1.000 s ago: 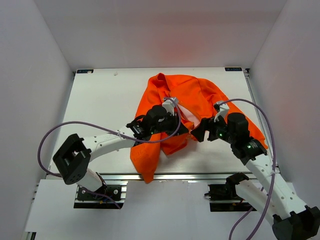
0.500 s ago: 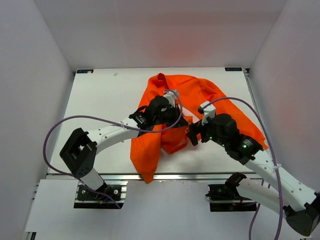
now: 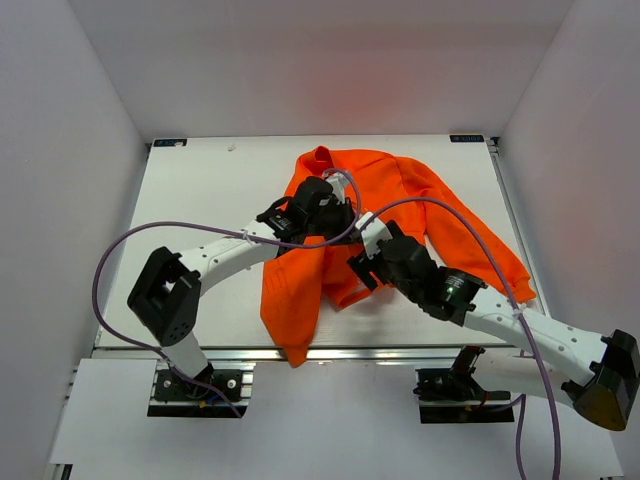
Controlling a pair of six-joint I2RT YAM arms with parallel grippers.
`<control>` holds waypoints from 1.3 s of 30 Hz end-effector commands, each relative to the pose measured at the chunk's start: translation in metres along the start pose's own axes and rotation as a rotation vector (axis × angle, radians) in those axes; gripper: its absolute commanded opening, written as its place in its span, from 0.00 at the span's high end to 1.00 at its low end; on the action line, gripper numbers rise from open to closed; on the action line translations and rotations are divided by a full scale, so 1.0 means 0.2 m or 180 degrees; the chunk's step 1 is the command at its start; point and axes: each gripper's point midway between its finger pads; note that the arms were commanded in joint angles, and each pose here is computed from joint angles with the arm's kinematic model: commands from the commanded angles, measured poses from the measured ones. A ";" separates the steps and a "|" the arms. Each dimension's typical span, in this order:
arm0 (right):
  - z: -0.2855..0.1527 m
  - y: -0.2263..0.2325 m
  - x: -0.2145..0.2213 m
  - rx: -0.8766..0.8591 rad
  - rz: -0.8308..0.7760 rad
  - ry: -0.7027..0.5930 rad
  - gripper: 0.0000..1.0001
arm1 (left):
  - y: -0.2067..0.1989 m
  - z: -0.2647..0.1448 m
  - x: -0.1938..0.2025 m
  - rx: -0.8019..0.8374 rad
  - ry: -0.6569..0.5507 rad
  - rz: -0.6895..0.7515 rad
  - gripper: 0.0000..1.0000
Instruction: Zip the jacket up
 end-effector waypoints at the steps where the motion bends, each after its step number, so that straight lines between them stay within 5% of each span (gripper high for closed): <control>1: -0.02 -0.13 -0.10 0.0451 0.0076 -0.0111 0.17 | -0.08 -0.01 0.01 0.0158 0.0113 0.0055 1.00; 9: -0.21 0.13 0.20 -0.0014 0.1762 0.0446 0.15 | -0.03 -0.07 0.13 0.0269 0.0275 0.0017 1.00; 10: -0.23 0.15 0.19 0.0007 0.2222 0.0429 0.20 | -0.03 -0.06 0.15 0.0289 0.0296 -0.0005 1.00; 17: -0.16 0.36 0.17 -0.0443 0.3276 0.0310 0.26 | 0.06 -0.09 0.29 0.0337 0.0551 -0.0094 1.00; 26: -0.06 0.30 0.14 -0.0222 0.3600 -0.0053 0.35 | 0.04 -0.14 0.32 0.0449 0.0543 -0.0055 1.00; 39: 0.03 0.28 0.22 -0.0108 0.3620 0.0127 0.43 | 0.05 -0.13 0.38 0.0524 0.0650 -0.0072 1.00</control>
Point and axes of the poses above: each gripper's point midway between its finger pads, its own z axis out along the fingers, its own y axis along the line the jaws close on, x = y × z, and after that the axes turned 9 degrees about -z, right-handed
